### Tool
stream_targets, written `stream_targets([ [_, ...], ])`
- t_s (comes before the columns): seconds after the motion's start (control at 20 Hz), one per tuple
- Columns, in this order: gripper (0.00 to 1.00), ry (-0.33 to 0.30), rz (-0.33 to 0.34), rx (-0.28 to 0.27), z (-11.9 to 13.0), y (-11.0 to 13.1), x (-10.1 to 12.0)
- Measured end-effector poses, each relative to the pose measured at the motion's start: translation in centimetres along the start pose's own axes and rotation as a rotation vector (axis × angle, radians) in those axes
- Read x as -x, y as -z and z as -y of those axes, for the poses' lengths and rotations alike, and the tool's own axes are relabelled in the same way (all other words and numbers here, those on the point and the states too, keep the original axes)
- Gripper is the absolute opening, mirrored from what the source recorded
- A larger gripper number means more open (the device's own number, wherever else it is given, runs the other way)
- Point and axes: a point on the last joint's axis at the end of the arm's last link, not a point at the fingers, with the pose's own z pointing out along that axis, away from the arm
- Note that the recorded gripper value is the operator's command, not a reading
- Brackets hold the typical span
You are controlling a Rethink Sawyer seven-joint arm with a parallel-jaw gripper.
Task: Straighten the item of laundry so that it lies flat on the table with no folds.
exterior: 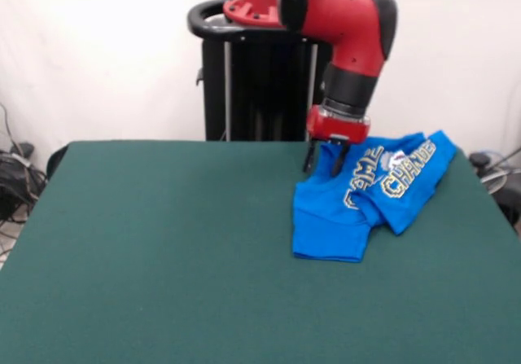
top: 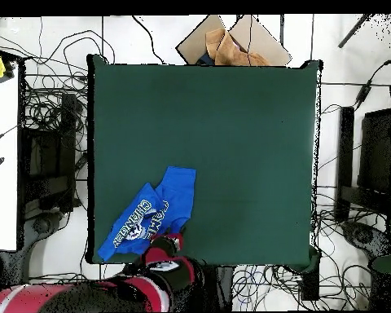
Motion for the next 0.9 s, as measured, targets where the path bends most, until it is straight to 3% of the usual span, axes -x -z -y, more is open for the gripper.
stream_targets([
  [0.25, 1.0, 0.113, 0.069, -0.108, -1.3, 0.2, -0.7],
  [0.45, 1.0, 0.164, 0.088, -0.155, -1.1, 0.1, -1.1],
  [0.9, 1.0, 0.218, 0.113, -0.217, 1.0, -0.8, -1.0],
])
